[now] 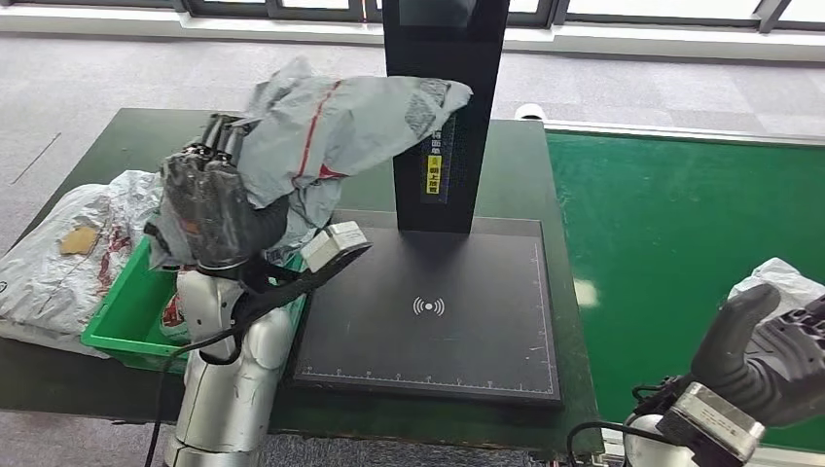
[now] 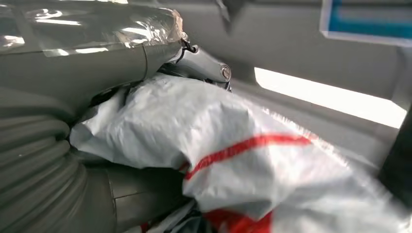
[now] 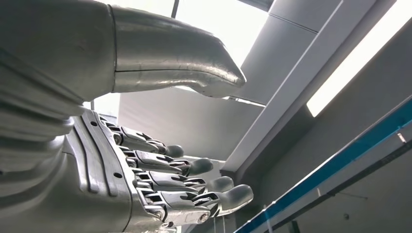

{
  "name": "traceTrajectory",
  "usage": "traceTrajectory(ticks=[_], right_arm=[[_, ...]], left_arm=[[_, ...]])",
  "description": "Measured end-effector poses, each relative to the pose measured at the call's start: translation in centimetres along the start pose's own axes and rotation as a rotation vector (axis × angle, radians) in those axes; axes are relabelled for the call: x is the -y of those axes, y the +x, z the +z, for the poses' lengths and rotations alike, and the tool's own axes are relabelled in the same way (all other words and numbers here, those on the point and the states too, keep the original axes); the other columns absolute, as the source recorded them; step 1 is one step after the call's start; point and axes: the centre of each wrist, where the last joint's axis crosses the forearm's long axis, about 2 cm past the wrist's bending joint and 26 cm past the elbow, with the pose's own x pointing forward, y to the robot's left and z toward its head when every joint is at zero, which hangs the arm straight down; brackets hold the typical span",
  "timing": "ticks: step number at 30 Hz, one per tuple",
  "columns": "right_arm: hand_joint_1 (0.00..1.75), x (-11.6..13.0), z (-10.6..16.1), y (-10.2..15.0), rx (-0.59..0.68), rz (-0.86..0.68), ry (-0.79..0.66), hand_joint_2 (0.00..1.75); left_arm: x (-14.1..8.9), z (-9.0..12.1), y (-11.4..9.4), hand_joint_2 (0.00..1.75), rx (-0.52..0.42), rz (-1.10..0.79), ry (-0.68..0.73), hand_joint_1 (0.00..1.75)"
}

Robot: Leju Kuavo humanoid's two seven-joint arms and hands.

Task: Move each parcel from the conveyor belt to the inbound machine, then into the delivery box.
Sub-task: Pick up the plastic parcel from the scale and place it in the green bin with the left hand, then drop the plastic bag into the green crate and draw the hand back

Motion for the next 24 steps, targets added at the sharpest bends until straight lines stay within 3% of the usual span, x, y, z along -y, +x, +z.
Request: traceTrajectory(ticks=[6,12,24], right_arm=[[0.00,0.1,-0.1,0.1,0.001,0.000,-0.004,1.75],[0.00,0.2,-0.1,0.1,0.006,0.002,-0.006,1.75],[0.00,0.4,0.1,0.2,0.002,0.005,-0.003,1.75]], left_arm=[[-1.8,0.0,-4.0,1.75,-0.118,-0.073,0.065,1.75],[-1.1,1.9,-7.4,1.75,-0.255,-0.141,-0.008,1.75],[-0.6,3.2,-9.1,1.75,-0.311,-0.178,-0.063,1.75]])
